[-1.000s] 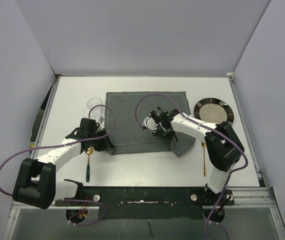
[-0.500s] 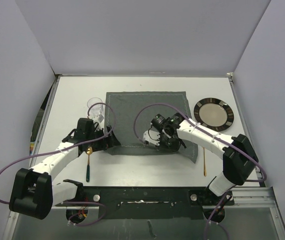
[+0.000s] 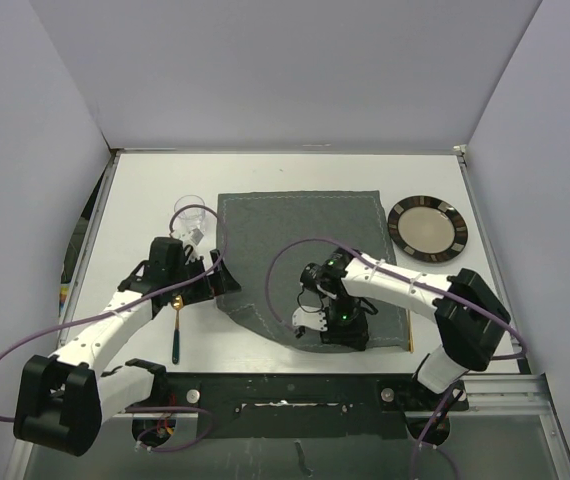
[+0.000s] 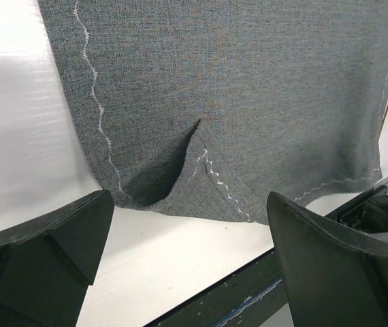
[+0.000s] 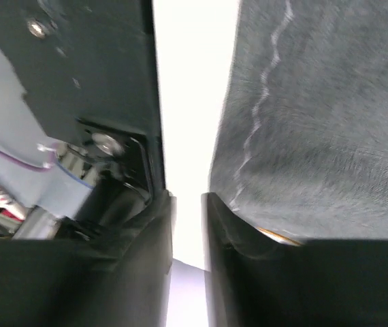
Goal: Set the dinner table for one person
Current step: Flatten out the napkin at the center of the board.
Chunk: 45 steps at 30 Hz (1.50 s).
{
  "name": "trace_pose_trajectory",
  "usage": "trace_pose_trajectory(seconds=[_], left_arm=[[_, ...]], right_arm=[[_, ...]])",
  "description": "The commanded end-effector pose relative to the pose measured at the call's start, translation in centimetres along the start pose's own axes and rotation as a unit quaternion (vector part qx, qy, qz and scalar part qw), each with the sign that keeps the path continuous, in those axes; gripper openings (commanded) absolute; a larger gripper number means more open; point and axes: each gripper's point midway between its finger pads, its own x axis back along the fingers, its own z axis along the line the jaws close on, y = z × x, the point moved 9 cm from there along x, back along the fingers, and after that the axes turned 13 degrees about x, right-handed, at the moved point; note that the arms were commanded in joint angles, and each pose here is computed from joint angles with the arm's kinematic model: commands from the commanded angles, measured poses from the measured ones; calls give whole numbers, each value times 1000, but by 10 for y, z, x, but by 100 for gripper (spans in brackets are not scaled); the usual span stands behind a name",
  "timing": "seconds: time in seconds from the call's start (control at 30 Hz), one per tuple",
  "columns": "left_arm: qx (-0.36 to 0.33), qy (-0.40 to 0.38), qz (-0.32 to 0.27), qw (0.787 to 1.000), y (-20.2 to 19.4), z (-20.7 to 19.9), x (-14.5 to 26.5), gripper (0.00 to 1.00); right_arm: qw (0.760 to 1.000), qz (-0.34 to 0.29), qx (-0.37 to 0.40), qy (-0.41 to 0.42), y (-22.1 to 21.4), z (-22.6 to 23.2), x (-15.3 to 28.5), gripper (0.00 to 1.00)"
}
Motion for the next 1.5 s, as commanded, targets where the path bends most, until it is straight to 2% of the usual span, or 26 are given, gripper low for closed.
trace_pose_trajectory(seconds=[0.0,0.03,0.07,0.13,0.23,0.27,0.3,0.33,0.37,0.4,0.5,0.63,0.7,0.8,1.0,1.27,1.47], left_arm=[[-4,-16,-23,1000,11,-11,1,98],[-3,-17,-24,1000,11,-11,0,98],[-2,-18,-25,1000,13,-11,-2,98],[-1,-20,-23,1000,16,-14,-5,98],[-13,-21,-28,999,22,-19,-5,98],[-20,-24,-33,999,24,-22,-4,98],[-25,-26,-38,999,26,-24,-4,98],[-29,-28,-42,998,29,-27,-3,98],[-34,-32,-46,998,33,-31,-2,98],[-38,-38,-48,997,35,-35,-1,98],[-56,-64,-60,995,43,-51,2,98],[-72,-75,-50,993,44,-69,0,98],[-82,-73,-38,993,41,-75,-6,98],[-94,-71,-18,993,30,-82,-20,98],[-98,-70,32,992,-2,-94,-68,98],[-129,-72,101,984,-33,-120,-130,98],[-130,-48,134,981,-59,-115,-149,98]], right_arm=[[998,-37,25,42,24,8,0,41],[998,-44,27,45,29,6,0,83],[997,-52,29,48,34,3,0,100],[997,-68,27,21,43,-8,8,98],[994,-70,23,-86,49,-35,26,99],[989,-63,12,-131,47,-49,34,94],[983,-59,-6,-175,44,-64,42,79],[975,-55,-26,-214,38,-79,51,33],[965,-54,-50,-254,32,-95,60,4],[956,-60,-70,-279,25,-108,70,0],[937,-95,-124,-314,2,-146,89,0],[923,-126,-191,-311,-32,-205,87,0],[918,-147,-210,-304,-46,-230,87,0],[916,-141,-208,-314,-53,-254,86,0],[911,-142,-208,-327,-63,-282,78,0],[897,-167,-232,-338,-84,-291,78,0],[895,-180,-251,-323,-99,-291,63,0]])
